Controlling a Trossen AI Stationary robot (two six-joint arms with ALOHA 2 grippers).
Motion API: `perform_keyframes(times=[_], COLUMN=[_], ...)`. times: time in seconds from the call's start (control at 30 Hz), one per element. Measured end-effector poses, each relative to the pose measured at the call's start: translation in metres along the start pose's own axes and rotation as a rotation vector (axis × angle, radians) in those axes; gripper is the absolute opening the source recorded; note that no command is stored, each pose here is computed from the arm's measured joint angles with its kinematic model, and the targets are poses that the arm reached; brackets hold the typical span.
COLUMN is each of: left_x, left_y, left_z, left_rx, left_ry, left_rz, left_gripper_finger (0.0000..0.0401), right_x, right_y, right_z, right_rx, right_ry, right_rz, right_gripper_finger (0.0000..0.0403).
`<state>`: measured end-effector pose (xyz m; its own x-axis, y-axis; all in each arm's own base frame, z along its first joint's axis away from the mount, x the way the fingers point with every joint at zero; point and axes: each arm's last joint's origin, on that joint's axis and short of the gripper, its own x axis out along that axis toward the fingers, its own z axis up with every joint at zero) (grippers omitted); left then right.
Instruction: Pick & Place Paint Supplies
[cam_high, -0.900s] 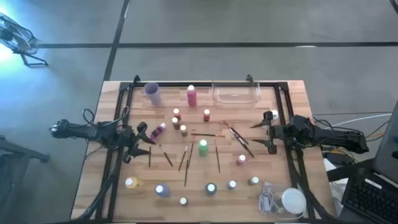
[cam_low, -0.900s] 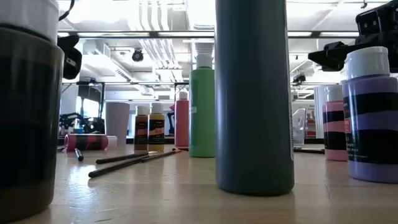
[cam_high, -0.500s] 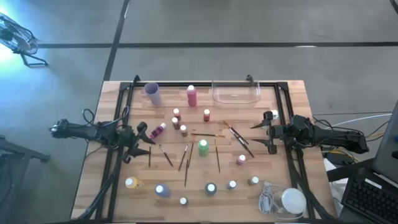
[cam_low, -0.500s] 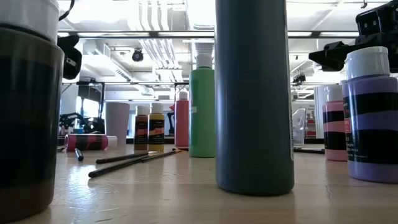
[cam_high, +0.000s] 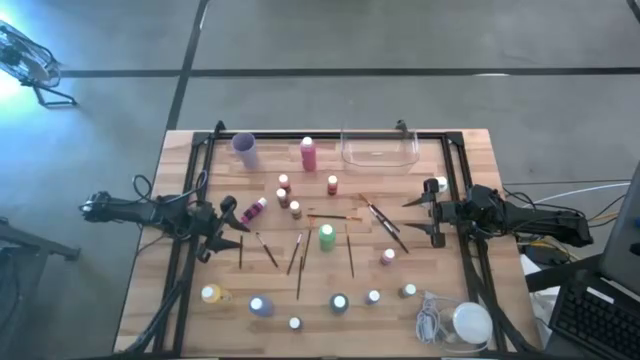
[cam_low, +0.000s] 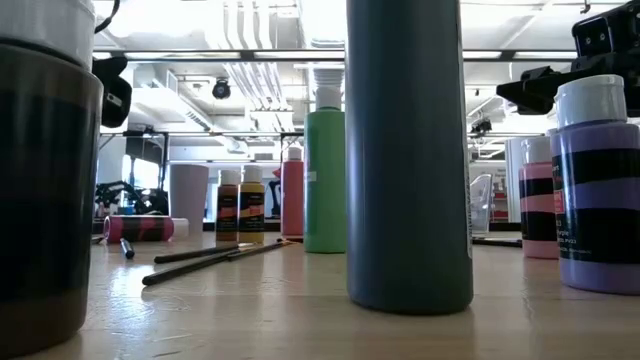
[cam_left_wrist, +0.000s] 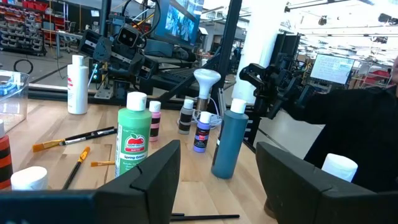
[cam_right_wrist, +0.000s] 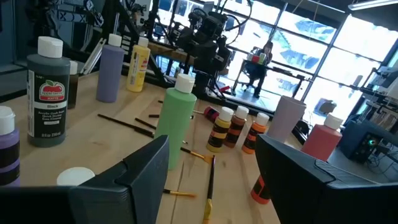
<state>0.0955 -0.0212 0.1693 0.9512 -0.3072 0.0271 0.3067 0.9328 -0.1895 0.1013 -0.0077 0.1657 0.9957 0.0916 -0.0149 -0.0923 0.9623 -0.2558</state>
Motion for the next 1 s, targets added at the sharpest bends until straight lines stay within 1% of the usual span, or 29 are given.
perform_keyframes(times=[0.67,0.7,0.8,0.83,0.9,1.0], left_x=[0.0,0.0,0.0,0.0,0.0,0.0], left_y=[0.0,0.0,0.0,0.0,0.0,0.0], left_z=[0.0001,0.0,0.0,0.0,0.0,0.0001], left_rx=[0.0,0.0,0.0,0.0,0.0,0.0], left_ry=[0.0,0.0,0.0,0.0,0.0,-0.001], left_rz=[0.0,0.0,0.0,0.0,0.0,0.0], left_gripper_finger=[0.0216,0.0216,0.0216,0.0216,0.0216,0.0216], right_x=[0.0,0.0,-0.0001,-0.0001,-0.0001,-0.0001], right_y=[-0.0001,-0.0002,-0.0019,-0.0022,-0.0025,-0.0025], right_z=[0.0,0.0,0.0018,0.0024,0.0035,0.0034], right_rx=[-0.007,-0.043,-0.236,-0.28,-0.316,-0.322], right_ry=[0.0,0.001,-0.003,-0.008,-0.017,-0.016], right_rz=[-0.001,-0.005,-0.054,-0.059,-0.063,-0.064], right_gripper_finger=[0.0306,0.0308,0.0317,0.032,0.0325,0.0333])
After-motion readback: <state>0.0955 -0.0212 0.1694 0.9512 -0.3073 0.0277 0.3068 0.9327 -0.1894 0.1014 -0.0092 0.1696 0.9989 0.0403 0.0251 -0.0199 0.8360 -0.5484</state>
